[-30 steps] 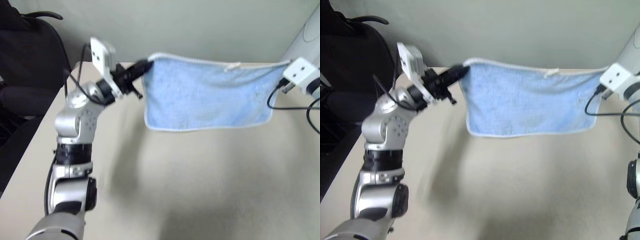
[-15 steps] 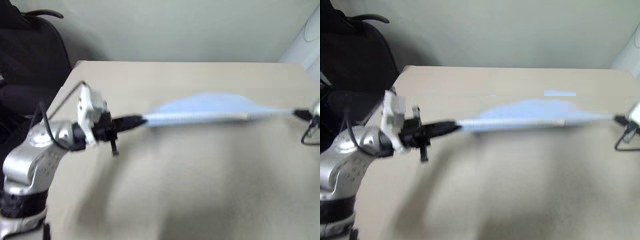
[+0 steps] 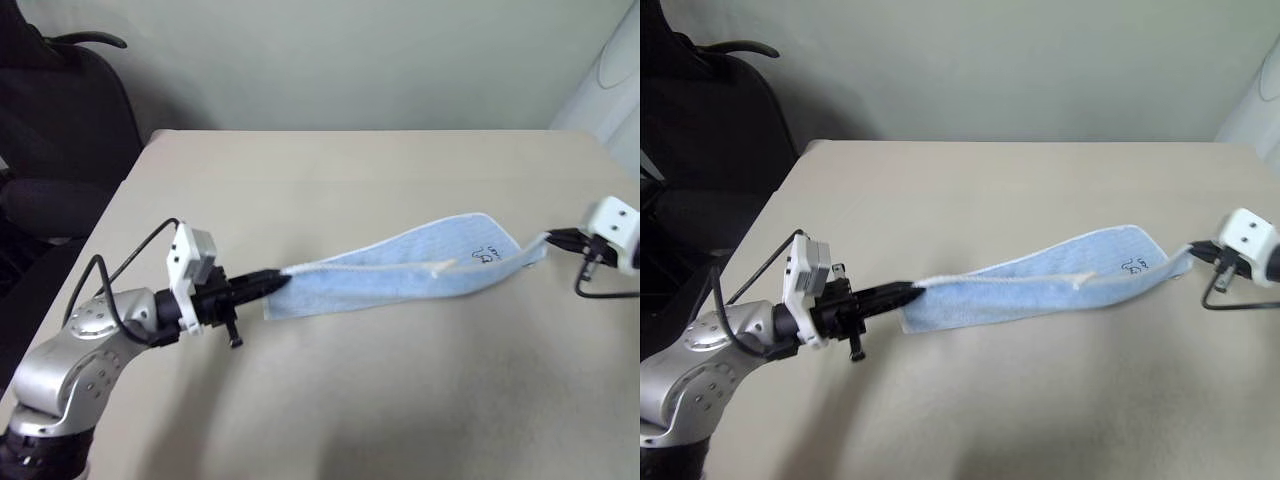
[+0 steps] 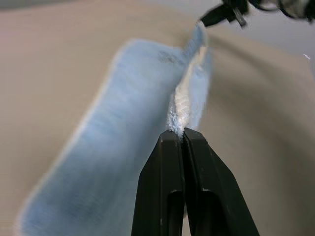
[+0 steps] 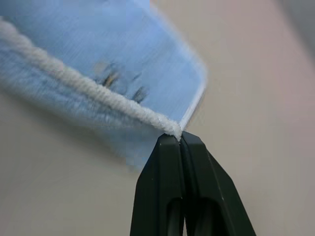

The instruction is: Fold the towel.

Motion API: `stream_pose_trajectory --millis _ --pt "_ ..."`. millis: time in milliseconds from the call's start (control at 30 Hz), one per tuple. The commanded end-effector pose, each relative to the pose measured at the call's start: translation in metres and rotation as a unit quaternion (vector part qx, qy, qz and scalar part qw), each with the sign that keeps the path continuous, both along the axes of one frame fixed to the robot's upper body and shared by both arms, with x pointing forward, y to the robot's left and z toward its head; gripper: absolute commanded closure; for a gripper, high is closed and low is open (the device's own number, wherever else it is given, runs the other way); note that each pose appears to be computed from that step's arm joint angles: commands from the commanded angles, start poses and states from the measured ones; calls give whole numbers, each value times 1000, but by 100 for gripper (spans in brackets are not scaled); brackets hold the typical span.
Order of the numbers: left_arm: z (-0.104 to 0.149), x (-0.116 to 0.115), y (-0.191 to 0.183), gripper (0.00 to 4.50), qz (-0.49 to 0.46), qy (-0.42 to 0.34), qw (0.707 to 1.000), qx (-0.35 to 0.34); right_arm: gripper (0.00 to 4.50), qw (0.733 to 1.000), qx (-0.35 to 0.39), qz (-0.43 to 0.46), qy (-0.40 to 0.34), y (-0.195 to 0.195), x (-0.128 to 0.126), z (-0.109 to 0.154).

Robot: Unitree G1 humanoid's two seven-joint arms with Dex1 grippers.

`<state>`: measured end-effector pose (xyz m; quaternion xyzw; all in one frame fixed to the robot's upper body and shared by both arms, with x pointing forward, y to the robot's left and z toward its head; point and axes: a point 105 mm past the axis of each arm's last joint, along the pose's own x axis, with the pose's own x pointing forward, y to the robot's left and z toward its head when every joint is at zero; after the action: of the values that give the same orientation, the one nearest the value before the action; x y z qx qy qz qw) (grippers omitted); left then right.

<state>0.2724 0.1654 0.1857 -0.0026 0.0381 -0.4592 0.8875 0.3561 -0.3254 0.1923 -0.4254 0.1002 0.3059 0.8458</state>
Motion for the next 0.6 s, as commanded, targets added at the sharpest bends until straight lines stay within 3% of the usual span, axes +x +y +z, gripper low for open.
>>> stream_pose_trajectory --millis 33,267,500,567,600 --pt "-7 20 19 445 68 22 997 -19 450 999 -25 -18 -28 9 24 8" --pt "-51 25 34 445 103 65 992 30 450 996 -69 -40 -42 36 63 4" --pt "-72 27 39 445 122 70 988 61 450 993 -91 -49 -59 48 76 3" --pt "-72 28 40 450 127 67 988 59 405 993 -88 -53 -58 48 77 3" --pt "-72 29 41 426 129 65 988 59 384 993 -88 -55 -58 48 77 2"
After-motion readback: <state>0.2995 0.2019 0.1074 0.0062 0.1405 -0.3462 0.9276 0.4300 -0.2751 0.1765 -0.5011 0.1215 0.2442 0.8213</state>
